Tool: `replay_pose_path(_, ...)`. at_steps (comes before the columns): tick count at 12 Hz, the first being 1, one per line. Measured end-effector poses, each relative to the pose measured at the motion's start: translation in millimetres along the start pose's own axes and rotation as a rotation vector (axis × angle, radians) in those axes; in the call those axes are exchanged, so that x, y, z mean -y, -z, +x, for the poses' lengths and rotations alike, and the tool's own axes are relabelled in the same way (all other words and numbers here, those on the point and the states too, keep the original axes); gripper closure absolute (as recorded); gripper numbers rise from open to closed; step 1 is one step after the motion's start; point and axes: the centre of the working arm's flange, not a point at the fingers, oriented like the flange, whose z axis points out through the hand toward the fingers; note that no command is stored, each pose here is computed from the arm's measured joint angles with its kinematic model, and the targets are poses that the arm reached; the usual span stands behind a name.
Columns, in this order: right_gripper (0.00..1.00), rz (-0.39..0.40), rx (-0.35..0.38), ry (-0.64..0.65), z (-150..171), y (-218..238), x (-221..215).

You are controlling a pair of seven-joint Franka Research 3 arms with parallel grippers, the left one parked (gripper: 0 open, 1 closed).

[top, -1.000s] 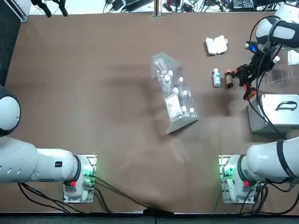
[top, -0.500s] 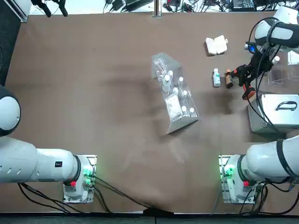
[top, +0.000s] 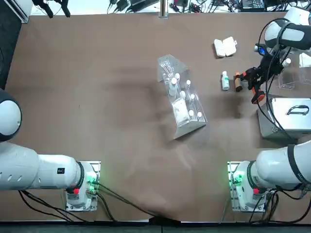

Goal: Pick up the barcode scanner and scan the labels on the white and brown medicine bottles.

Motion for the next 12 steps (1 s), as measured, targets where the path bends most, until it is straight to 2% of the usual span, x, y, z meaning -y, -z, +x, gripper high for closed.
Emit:
replay_pose_path(8, 0.58, 0.005, -0.02, -0.003, 4.5, 4.0, 4.0)
replay_pose_path(9, 0.58, 0.013, -0.055, -0.036, 10.6, 18.4, 29.5)
replay_pose_path(12, 0.58, -0.03, -0.092, -0.082, 24.8, 36.1, 115.0)
